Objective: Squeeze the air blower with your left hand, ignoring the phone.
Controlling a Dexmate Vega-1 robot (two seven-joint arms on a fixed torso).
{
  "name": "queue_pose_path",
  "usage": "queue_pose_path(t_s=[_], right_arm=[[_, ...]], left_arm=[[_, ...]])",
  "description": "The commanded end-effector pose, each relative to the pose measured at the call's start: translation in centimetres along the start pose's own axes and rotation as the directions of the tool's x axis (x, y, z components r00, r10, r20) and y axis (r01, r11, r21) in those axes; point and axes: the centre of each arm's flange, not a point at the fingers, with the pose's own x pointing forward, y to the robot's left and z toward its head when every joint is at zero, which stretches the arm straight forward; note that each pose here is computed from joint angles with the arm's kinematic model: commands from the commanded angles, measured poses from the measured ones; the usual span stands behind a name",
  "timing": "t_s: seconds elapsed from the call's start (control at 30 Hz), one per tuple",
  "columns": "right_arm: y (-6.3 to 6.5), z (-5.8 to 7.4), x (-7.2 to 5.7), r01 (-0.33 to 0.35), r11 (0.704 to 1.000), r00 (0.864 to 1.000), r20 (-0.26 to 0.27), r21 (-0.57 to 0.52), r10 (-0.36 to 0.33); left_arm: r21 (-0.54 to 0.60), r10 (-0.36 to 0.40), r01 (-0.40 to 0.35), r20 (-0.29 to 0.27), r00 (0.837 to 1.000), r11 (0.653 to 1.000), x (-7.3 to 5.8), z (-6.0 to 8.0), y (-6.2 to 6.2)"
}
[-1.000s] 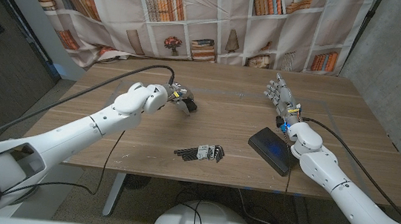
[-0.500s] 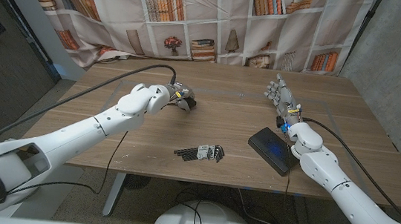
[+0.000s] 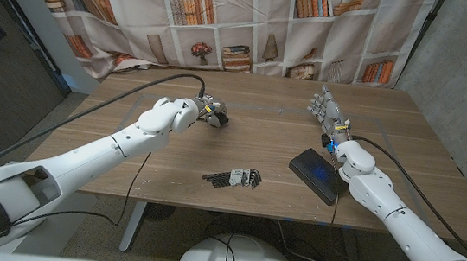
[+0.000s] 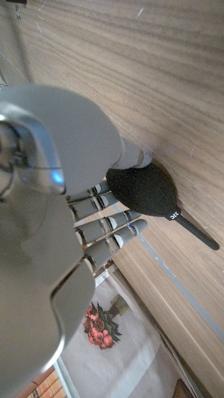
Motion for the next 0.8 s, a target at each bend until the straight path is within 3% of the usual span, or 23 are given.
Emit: queue_pose_path(t_s=[0.03,0.4,0.8], right_arm=[[0.0,0.0,0.3,-0.002,1.000,1.000,0.003,0.005,0.002],[-0.4,0.0,-0.4,0.007,1.000,1.000,0.013,0.008,-0.007],[-0.6,0.1,-0.8,0.009,1.000,1.000,0.027,0.011,-0.009]], left_arm=[[-0.018,0.027,-0.027,0.000,1.000,0.999,-0.2,-0.1,0.8],[-0.013,0.062,-0.062,-0.009,0.998,0.998,-1.2,-0.2,2.2],[-0.015,0.166,-0.167,-0.054,0.985,0.986,-3.8,-0.6,4.8]])
